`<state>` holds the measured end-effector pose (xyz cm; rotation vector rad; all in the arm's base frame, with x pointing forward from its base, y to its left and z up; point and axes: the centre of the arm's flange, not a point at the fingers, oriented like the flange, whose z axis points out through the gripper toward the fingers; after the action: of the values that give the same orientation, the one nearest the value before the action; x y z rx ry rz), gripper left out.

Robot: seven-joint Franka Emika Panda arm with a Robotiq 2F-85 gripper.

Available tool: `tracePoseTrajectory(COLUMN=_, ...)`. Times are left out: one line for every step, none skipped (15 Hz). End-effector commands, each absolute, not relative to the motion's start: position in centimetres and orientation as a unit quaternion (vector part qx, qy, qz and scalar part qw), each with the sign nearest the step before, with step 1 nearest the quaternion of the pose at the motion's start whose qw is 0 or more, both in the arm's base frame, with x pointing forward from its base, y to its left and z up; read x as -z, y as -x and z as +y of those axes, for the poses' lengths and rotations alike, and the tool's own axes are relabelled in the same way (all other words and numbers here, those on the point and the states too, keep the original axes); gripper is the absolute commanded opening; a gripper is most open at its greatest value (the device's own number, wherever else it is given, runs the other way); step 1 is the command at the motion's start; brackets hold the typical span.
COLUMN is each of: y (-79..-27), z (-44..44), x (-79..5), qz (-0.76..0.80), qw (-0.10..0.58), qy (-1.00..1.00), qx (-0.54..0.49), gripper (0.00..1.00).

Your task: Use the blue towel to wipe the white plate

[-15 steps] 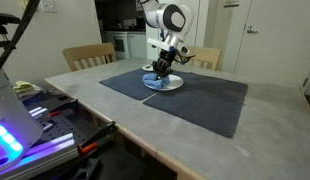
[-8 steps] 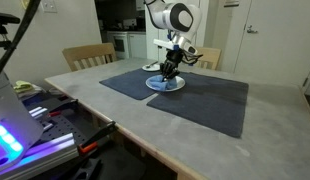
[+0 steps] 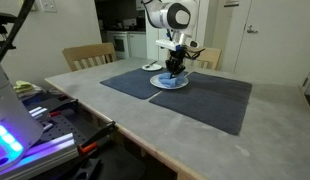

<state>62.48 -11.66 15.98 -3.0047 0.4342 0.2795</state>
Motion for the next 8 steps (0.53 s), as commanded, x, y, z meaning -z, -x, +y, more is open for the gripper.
tracePoseTrajectory(y=-62.9, z=-8.9, x=-13.9, qz=0.114, qw=0.054, qy=0.989, qx=-0.071, gripper=0.01)
tracePoseTrajectory(y=-63.1, z=-8.1, x=-13.7, qz=0.103, qw=0.058, qy=0.99, qx=-0.081, gripper=0.01)
tracePoseTrajectory(y=-63.1, z=-7.4, x=-13.3, qz=0.09, qw=0.063, qy=0.989, qx=-0.096, gripper=0.01)
tracePoseTrajectory(y=-63.1, z=-6.8, x=-13.0, qz=0.078, qw=0.067, qy=0.988, qx=-0.111, gripper=0.01)
tracePoseTrajectory(y=-63.0, z=-6.3, x=-12.7, qz=0.064, qw=0.075, qy=0.987, qx=-0.128, gripper=0.01)
tracePoseTrajectory(y=-62.8, z=-5.9, x=-12.6, qz=0.051, qw=0.082, qy=0.985, qx=-0.141, gripper=0.01)
tracePoseTrajectory(y=-62.6, z=-5.7, x=-12.4, qz=0.041, qw=0.087, qy=0.983, qx=-0.158, gripper=0.01)
tracePoseTrajectory(y=-62.4, z=-5.5, x=-12.2, qz=0.031, qw=0.089, qy=0.98, qx=-0.175, gripper=0.01)
